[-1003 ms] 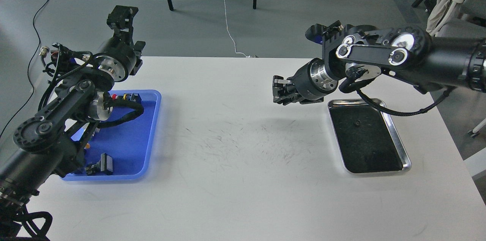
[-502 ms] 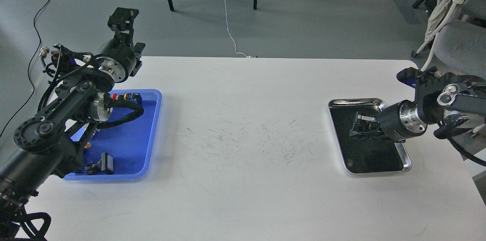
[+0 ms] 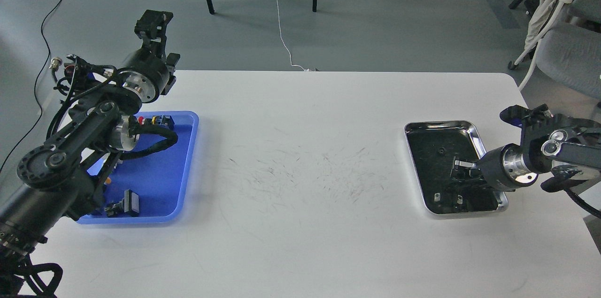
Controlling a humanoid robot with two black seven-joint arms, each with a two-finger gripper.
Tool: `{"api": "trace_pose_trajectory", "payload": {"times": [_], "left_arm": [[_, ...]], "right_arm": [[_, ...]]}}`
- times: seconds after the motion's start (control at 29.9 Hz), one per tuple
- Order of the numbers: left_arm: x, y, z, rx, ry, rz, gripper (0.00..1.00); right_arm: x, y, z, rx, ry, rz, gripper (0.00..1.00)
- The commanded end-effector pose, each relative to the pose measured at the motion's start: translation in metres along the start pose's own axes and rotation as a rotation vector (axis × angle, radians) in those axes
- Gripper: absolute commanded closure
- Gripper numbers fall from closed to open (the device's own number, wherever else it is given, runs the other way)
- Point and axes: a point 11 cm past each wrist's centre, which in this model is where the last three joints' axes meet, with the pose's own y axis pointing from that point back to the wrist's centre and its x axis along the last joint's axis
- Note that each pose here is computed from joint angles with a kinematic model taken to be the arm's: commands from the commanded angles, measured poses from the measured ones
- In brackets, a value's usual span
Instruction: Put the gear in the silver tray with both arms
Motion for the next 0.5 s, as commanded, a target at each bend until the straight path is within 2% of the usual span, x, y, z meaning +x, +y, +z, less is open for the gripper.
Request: {"api": "trace_pose_trajectory", "payload": {"times": [0.0,0.03,0.07,0.1,0.13,0.17,0.33,0.47], "left_arm": [[0.0,0.0,0.001,-0.001,-0.001,-0.001,0.02],[0.0,0.0,0.001,-0.001,-0.001,-0.001,0.02],[0.0,0.0,0.001,-0.002,-0.002,-0.002,0.02],[-0.001,-0.001,0.002,-0.004,-0.003,-0.003,0.02],[-0.001,-0.001,0.002,-0.004,-0.003,-0.003,0.02],[-0.001,-0.001,0.002,-0.005,-0.003,-0.004,0.02],[0.0,-0.001,0.002,-0.003,-0.007,-0.002,0.02],[0.005,-0.001,0.0,0.003,-0.016,0.007,0.02]], "right_arm": [[0.002,0.0,0.001,-0.005,-0.002,0.009,0.8],[0.003,0.0,0.002,-0.006,-0.003,0.01,0.72],[0.003,0.0,0.002,-0.005,-0.004,0.012,0.53],[0.005,0.001,0.0,0.001,-0.008,0.019,0.26],[0.007,0.003,-0.002,0.013,-0.02,0.026,0.11],[0.009,0.004,-0.006,0.029,-0.027,0.027,0.06],[0.019,0.011,-0.017,0.099,-0.071,0.061,0.03],[0.049,0.036,-0.049,0.279,-0.147,0.154,0.03]]}}
